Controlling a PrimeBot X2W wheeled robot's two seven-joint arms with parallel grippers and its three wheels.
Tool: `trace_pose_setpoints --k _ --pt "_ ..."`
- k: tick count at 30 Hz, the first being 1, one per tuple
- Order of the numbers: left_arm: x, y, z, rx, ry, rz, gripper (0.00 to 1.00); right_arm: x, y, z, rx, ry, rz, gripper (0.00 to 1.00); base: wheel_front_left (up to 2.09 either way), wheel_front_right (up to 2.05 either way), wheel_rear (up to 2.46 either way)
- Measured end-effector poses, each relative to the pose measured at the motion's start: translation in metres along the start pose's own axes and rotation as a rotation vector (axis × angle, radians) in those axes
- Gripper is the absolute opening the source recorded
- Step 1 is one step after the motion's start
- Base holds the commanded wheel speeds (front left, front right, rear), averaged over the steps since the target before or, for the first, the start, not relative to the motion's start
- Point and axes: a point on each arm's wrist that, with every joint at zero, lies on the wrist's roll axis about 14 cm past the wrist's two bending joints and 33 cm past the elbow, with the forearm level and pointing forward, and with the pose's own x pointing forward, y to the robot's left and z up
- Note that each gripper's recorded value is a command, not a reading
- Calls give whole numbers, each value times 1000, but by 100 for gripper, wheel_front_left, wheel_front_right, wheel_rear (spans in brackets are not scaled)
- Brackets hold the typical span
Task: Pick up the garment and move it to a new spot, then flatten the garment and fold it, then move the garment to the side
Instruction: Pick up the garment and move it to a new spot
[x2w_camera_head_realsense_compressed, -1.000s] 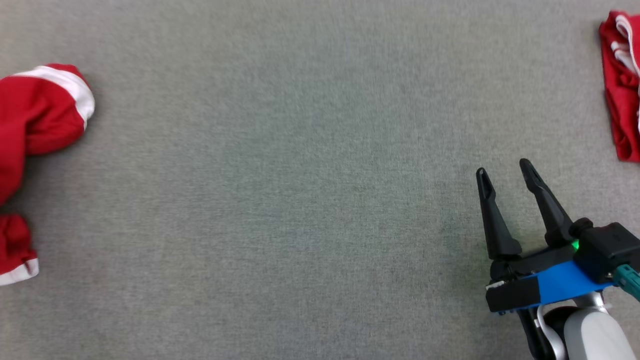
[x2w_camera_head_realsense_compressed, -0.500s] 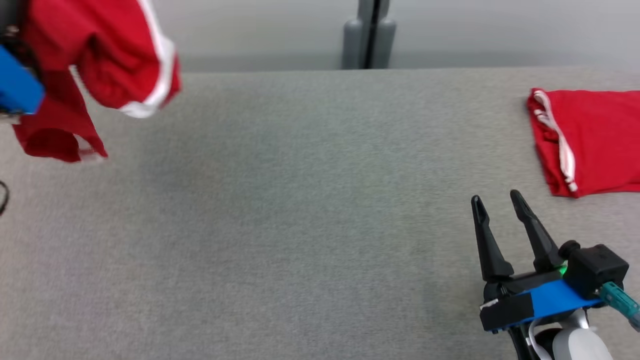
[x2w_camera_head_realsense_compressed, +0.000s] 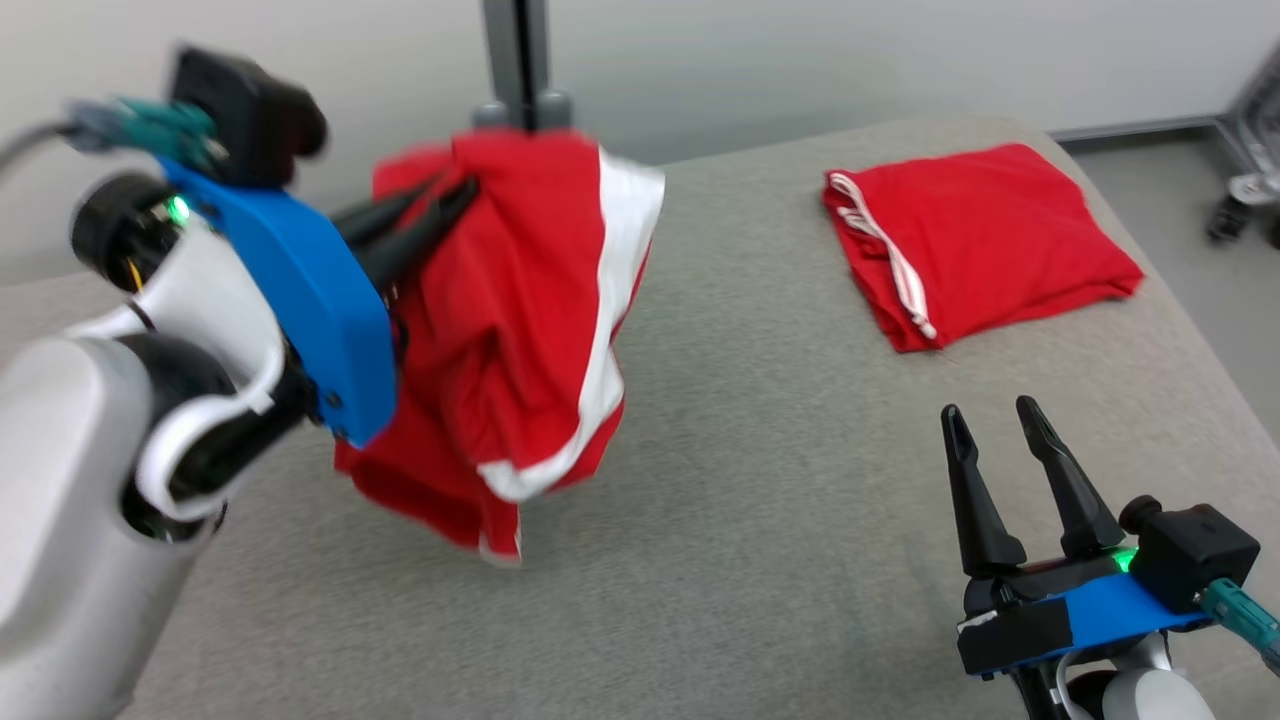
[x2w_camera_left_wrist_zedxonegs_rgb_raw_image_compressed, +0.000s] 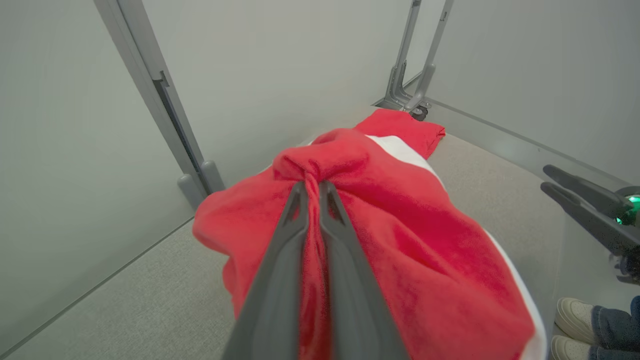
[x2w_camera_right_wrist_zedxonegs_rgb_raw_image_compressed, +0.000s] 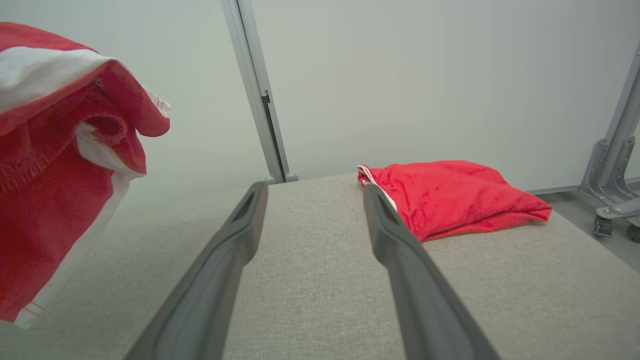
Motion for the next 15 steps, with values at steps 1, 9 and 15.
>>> trace_pose_setpoints --k 1,9,15 --pt "7 -3 -13 14 41 -14 0 -3 -5 1 1 -3 -17 100 0 0 0" --pt "42 -31 -118 123 303 -145 0 -12 -27 -4 0 11 -90 100 0 0 0" --pt "41 -42 -167 118 377 -206 100 -10 -29 -6 -1 9 -93 100 0 0 0"
